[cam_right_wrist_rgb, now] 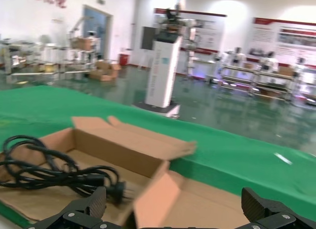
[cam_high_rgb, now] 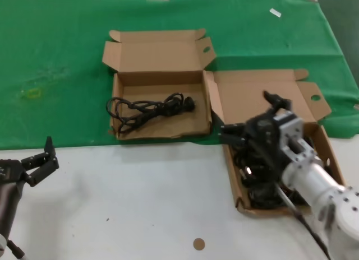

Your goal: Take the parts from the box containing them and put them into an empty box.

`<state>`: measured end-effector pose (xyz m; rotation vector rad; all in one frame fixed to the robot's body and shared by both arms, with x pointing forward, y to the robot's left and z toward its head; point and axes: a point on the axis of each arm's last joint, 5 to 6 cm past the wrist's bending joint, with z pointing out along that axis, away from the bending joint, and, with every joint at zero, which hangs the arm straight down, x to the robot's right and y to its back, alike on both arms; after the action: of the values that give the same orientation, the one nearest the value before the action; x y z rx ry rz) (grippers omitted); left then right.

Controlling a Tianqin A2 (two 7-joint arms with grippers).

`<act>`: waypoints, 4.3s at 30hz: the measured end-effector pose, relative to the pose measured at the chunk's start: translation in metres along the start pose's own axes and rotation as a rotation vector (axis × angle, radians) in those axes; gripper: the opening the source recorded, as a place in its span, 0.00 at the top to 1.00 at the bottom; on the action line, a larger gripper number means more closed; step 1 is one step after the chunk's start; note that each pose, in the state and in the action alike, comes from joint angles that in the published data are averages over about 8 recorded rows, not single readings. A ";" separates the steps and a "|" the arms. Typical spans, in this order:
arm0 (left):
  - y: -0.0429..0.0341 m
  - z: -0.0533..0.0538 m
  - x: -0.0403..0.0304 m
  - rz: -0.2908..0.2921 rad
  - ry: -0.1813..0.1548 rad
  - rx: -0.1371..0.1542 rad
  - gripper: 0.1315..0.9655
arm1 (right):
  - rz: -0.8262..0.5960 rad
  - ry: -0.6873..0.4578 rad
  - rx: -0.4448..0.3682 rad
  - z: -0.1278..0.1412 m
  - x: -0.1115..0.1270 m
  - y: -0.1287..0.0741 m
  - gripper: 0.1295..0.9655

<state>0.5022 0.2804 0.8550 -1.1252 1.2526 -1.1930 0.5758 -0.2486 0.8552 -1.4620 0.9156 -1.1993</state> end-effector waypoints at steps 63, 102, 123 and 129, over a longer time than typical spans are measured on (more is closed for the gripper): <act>0.0000 0.000 0.0000 0.000 0.000 0.000 0.00 | 0.125 0.158 0.004 -0.059 0.012 0.005 0.00; 0.0000 0.000 0.0000 0.000 0.000 0.000 0.00 | 0.125 0.158 0.004 -0.059 0.012 0.005 0.00; 0.0000 0.000 0.0000 0.000 0.000 0.000 0.00 | 0.125 0.158 0.004 -0.059 0.012 0.005 0.00; 0.0000 0.000 0.0000 0.000 0.000 0.000 0.00 | 0.125 0.158 0.004 -0.059 0.012 0.005 0.00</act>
<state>0.5022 0.2804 0.8550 -1.1251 1.2527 -1.1928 0.5213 -0.2744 0.8538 -1.3010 1.0947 -1.2350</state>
